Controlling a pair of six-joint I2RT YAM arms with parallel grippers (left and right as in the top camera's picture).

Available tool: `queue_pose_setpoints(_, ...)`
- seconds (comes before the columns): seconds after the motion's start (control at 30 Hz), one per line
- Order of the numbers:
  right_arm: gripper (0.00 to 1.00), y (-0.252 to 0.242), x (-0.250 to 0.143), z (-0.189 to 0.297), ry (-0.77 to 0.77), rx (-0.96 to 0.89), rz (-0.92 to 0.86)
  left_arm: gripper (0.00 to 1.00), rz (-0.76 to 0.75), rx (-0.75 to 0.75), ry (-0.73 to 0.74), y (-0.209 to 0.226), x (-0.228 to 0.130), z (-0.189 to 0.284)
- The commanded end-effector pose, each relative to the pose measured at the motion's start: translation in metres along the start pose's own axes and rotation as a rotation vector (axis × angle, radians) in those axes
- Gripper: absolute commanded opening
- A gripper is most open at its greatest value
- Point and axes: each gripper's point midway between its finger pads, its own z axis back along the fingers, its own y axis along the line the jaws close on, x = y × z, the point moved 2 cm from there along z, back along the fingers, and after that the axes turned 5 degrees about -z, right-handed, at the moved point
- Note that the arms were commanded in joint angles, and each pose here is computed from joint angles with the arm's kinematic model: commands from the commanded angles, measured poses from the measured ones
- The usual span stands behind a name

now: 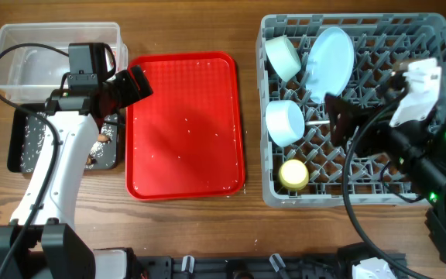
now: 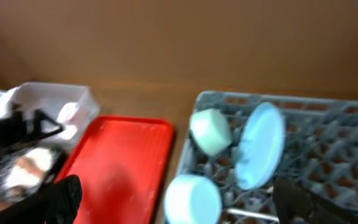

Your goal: Sort waste into correct bins and load items into the dishwasher rack

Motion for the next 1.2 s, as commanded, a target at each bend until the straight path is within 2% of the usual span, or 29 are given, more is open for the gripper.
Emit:
queue_pose_setpoints(0.0,1.00,-0.024,-0.015,-0.004,-0.079,-0.095,0.095,1.00,-0.002,0.010,-0.002,0.004,0.003,-0.002)
queue_pose_setpoints(0.1,1.00,-0.031,-0.045,-0.012,-0.172,-0.051,0.089,1.00,-0.002,0.010,-0.002,0.004,0.003,-0.002)
queue_pose_setpoints(0.17,1.00,-0.043,-0.075,-0.018,-0.284,-0.057,0.101,1.00,-0.002,0.010,-0.002,0.004,0.003,-0.002)
queue_pose_setpoints(0.27,1.00,-0.057,-0.119,-0.029,-0.368,-0.072,0.109,1.00,-0.002,0.010,-0.002,0.004,0.003,-0.002)
queue_pose_setpoints(0.37,1.00,-0.066,-0.161,-0.041,-0.415,-0.068,0.115,1.00,-0.002,0.010,-0.002,0.004,0.003,-0.002)
queue_pose_setpoints(0.53,1.00,-0.075,-0.201,-0.056,-0.428,-0.066,0.117,1.00,-0.002,0.010,-0.002,0.004,0.003,-0.002)
queue_pose_setpoints(0.7,1.00,-0.078,-0.217,-0.059,-0.410,-0.064,0.115,1.00,-0.002,0.010,-0.002,0.004,0.003,-0.002)
queue_pose_setpoints(1.17,1.00,-0.078,-0.218,-0.060,-0.402,-0.066,0.113,1.00,-0.002,0.010,-0.002,0.004,0.003,-0.002)
